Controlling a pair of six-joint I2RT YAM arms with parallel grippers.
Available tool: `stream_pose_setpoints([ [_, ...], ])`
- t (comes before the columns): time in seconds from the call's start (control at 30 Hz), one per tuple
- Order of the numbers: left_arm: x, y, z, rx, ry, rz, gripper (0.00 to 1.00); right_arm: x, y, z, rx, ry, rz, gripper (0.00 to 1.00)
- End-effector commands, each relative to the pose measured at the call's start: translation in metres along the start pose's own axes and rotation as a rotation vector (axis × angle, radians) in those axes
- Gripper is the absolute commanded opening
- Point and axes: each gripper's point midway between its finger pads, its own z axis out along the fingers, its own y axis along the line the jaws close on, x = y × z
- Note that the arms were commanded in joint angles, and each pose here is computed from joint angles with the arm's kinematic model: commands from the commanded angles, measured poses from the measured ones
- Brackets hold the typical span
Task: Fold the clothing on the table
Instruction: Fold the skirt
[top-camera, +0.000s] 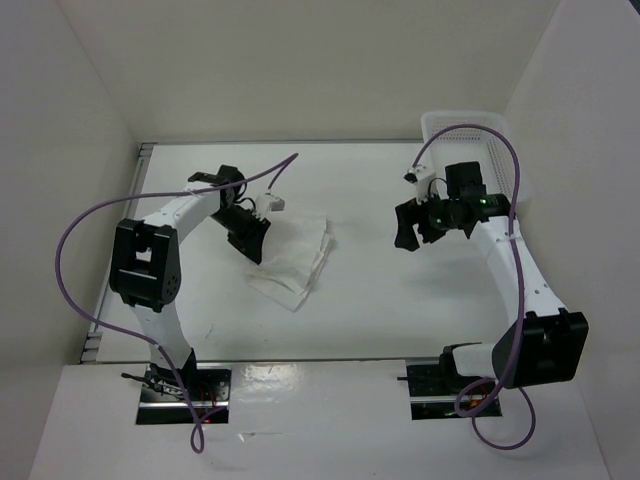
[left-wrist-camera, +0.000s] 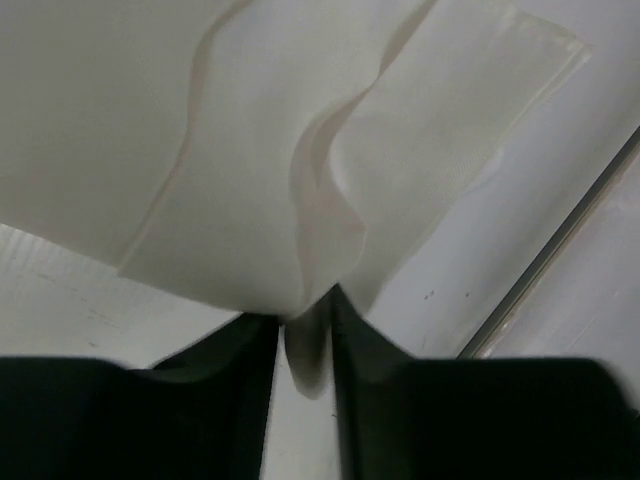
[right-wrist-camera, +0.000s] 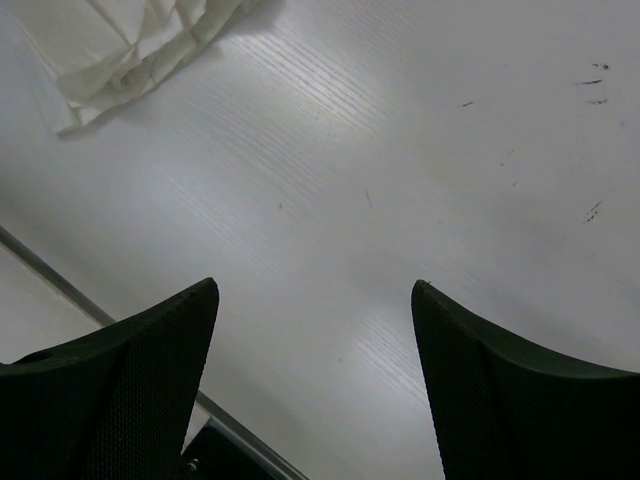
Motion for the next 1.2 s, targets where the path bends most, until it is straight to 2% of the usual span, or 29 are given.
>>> stream_pose_setpoints([
  [0.0, 0.005, -0.007, -0.004, -0.018, -0.006, -0.01, 0.39, -0.012, 0.0, -0.005, 0.003, -0.062, -0.019, 0.82],
  [0.1, 0.013, 0.001, -0.012, -0.059, -0.012, -0.036, 0.56, -0.021, 0.016, -0.005, -0.06, -0.043, -0.056, 0.82],
  [0.13, 0.015, 0.005, -0.014, -0.072, -0.01, -0.045, 0.57, -0.024, 0.026, -0.003, -0.089, -0.035, -0.073, 0.82],
  [0.2, 0.024, 0.011, -0.019, -0.08, -0.016, -0.091, 0.67, -0.032, 0.037, 0.001, -0.098, -0.022, -0.116, 0.82],
  [0.27, 0.027, 0.015, -0.026, -0.097, -0.039, -0.119, 0.71, -0.03, 0.049, 0.015, -0.116, 0.023, -0.156, 0.82],
  [0.37, 0.028, 0.018, -0.047, -0.101, -0.136, -0.186, 0.73, -0.039, 0.073, 0.036, -0.139, 0.058, -0.247, 0.82],
  [0.53, 0.029, 0.018, -0.098, -0.053, -0.359, -0.302, 0.78, -0.044, 0.111, 0.066, -0.201, 0.112, -0.331, 0.8],
  [0.57, 0.031, 0.021, -0.118, -0.079, -0.428, -0.326, 0.78, -0.045, 0.131, 0.077, -0.217, 0.126, -0.387, 0.78],
  [0.6, 0.035, 0.019, -0.122, -0.074, -0.454, -0.341, 0.81, -0.043, 0.134, 0.084, -0.179, 0.146, -0.413, 0.78],
  [0.63, 0.038, 0.017, -0.135, -0.104, -0.497, -0.341, 0.89, -0.047, 0.143, 0.089, -0.173, 0.142, -0.445, 0.78],
  [0.67, 0.037, 0.017, -0.143, -0.129, -0.519, -0.327, 0.91, -0.037, 0.162, 0.102, -0.187, 0.181, -0.483, 0.78],
  [0.77, 0.049, 0.017, -0.151, -0.2, -0.542, -0.353, 0.95, -0.039, 0.189, 0.124, -0.182, 0.188, -0.549, 0.78],
  [1.0, 0.079, 0.029, -0.188, -0.345, -0.659, -0.455, 1.0, -0.08, 0.219, 0.158, -0.127, 0.071, -0.597, 0.78],
  [1.03, 0.079, 0.03, -0.197, -0.381, -0.688, -0.446, 1.0, -0.094, 0.219, 0.158, -0.103, 0.036, -0.598, 0.78],
  [1.17, 0.097, 0.045, -0.213, -0.508, -0.729, -0.559, 1.0, -0.14, 0.208, 0.163, 0.044, -0.088, -0.564, 0.83],
])
